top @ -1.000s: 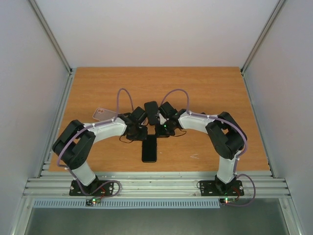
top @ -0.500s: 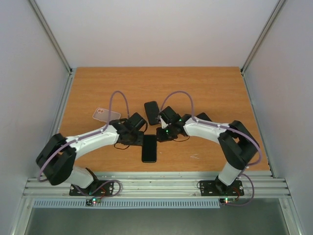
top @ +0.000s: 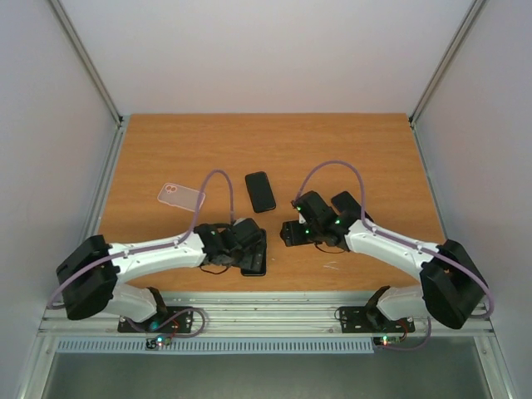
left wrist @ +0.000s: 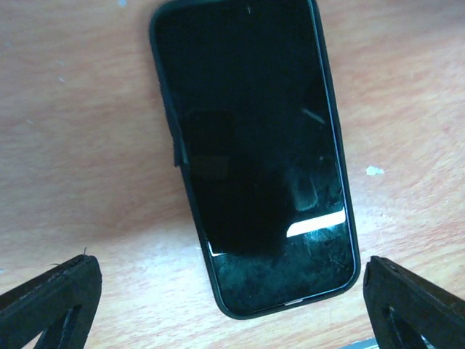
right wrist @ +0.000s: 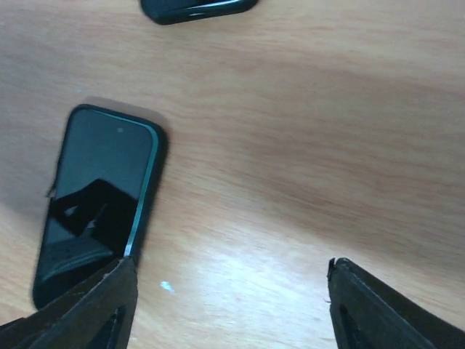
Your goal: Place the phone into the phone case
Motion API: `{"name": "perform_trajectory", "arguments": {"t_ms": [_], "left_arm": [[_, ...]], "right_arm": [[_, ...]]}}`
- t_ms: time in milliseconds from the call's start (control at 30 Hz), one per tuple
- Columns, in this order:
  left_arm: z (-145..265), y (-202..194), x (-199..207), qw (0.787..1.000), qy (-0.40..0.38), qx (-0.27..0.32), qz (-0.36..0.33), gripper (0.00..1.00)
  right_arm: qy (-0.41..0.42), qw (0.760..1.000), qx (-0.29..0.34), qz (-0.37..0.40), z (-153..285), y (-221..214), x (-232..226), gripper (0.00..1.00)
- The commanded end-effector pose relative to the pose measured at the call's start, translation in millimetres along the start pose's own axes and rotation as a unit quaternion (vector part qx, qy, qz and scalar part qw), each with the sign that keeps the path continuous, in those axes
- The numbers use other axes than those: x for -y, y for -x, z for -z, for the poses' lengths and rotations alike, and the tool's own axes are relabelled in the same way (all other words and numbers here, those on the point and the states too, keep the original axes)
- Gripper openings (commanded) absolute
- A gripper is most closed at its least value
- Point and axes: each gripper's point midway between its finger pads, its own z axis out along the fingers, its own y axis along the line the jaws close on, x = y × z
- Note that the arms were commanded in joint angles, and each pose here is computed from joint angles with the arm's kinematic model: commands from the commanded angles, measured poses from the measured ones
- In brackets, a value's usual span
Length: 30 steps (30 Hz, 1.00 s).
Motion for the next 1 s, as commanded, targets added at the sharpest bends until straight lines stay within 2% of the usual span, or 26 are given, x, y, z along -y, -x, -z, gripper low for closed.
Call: {"name": "perform_trajectory", "arguments": {"t_ms": [0,100,400,667,967], "left_arm": [[-13,-3,11,1.000,0.022,0.005,-0.005,0.99],[-22,-5,22,0.999,0.027,-0.001,-0.020,0.99],[-43,-10,43,0.999,0.010,-0.025,-0.024,0.99],[-61,-19,23,0.996,0.073,-0.042,-0.027,0.99],[-55,-10,2,0.994,0.103,-0.028,-0.018,0.78]], "right_arm": [[-0.048,0.998,0.048,-0.018,13,8,23,0.78],[-0.071,0.995,0.062,-0.027,17,5,36,0.98],[-0.089,0.993,0.060,-0.048,10,-5,56,0.98],[-0.076,0.994,0.058,-0.049,9,-4,51,0.98],[-0.075,0.994,0.059,-0.048,12,-4,51,0.99]]}}
